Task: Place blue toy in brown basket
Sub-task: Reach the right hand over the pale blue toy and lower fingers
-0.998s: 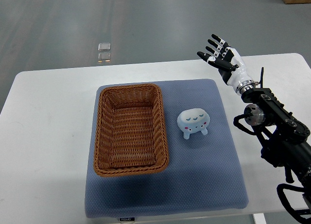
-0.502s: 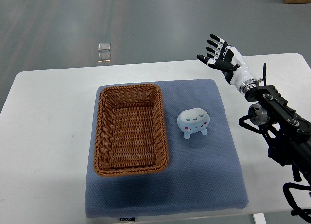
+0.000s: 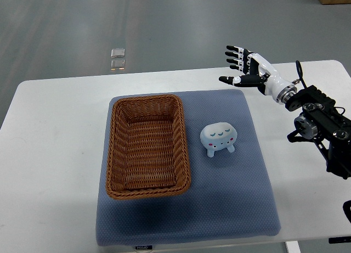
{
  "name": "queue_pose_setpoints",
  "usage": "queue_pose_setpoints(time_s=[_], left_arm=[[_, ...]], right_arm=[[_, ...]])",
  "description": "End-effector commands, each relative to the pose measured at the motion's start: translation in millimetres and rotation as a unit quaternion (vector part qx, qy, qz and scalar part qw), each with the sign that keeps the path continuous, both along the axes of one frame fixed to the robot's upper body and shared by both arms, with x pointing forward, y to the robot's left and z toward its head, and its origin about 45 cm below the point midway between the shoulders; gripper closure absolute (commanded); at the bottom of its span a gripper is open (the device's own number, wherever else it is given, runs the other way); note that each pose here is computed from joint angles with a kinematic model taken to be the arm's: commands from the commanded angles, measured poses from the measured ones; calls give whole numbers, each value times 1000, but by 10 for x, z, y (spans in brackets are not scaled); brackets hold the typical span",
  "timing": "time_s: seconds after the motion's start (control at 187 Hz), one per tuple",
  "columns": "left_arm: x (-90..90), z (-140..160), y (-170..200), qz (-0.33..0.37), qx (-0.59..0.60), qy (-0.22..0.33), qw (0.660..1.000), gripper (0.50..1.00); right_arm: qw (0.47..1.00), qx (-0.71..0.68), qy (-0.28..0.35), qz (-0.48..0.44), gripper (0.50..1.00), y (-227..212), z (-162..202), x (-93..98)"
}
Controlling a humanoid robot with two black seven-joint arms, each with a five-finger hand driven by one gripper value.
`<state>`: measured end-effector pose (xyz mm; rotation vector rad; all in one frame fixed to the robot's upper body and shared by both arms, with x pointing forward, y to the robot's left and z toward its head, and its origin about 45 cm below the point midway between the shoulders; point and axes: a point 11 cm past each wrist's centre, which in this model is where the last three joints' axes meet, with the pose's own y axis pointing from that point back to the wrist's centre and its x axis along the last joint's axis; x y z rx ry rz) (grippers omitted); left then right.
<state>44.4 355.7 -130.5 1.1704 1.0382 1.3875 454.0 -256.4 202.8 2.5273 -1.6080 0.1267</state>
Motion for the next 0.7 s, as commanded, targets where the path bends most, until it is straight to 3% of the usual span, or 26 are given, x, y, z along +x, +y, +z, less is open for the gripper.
queue_pose_setpoints(time_s=[0.0,0.331,0.694], left_arm=[[-1,0,0,0,0,1,1000,500],[-2,1,5,0,1,1,1000,500],[-4,1,9,0,2,2,1000,500]], right_arm=[[998,-41,-12,35,585,-25,133,35],[973,-166,-25,161,585,100,241,-80],[910,-271,-26,313,585,327,234,-373]])
